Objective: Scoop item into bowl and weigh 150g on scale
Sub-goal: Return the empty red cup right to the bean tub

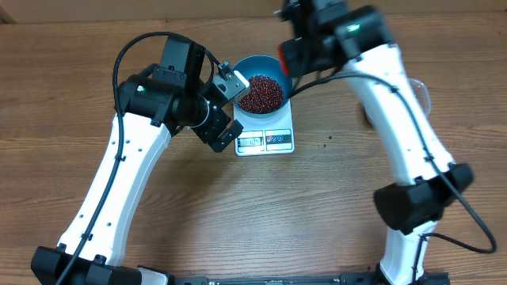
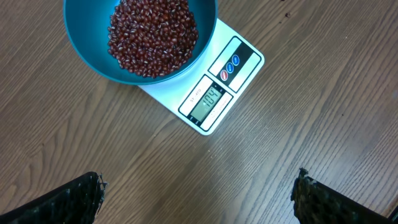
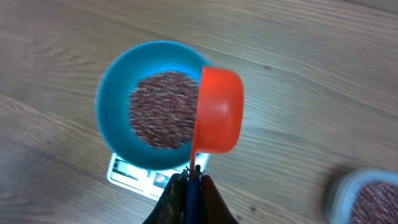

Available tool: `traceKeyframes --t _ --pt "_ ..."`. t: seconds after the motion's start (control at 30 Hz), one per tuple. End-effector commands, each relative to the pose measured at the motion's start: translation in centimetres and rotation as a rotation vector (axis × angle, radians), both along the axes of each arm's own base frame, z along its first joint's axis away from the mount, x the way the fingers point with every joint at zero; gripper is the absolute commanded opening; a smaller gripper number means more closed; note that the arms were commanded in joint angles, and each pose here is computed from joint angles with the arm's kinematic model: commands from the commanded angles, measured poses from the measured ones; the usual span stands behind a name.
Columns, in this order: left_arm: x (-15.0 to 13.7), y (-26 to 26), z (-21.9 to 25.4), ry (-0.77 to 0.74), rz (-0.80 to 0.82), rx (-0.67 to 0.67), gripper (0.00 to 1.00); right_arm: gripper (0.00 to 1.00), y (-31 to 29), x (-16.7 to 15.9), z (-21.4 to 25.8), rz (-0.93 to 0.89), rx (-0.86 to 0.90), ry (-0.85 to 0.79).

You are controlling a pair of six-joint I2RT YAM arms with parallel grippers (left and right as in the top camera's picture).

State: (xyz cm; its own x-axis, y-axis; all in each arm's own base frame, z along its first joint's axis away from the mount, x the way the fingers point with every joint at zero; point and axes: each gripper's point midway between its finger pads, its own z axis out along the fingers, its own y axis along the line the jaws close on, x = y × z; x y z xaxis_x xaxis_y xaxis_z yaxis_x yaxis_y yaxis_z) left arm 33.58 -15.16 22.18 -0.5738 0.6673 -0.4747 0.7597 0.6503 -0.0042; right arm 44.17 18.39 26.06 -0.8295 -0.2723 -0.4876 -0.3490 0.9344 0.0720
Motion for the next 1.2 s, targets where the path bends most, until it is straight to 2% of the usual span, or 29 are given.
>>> traceKeyframes --t 0.0,0.3,0.5,0.7,1.17 --pt "0.0 0.1 -0.4 0.005 -0.011 0.007 0.99 0.04 -4.3 -0.9 5.7 -0.031 0.091 -0.094" --pt "0.0 0.1 -0.4 0.005 -0.011 0.007 0.99 0.04 -17.9 -1.8 4.0 -0.289 0.082 0.036" --pt "0.0 0.1 -0.4 0.005 -0.011 0.007 0.99 0.04 -23.3 -2.6 0.1 -0.403 0.074 0.156" --pt "0.0 0.1 -0.4 0.005 -0.011 0.007 0.99 0.04 -25.3 -3.1 -4.5 -0.430 0.072 0.280" --pt "0.0 0.1 -0.4 0.005 -0.011 0.007 0.99 0.04 -25.7 -2.2 -12.5 -0.435 0.069 0.402"
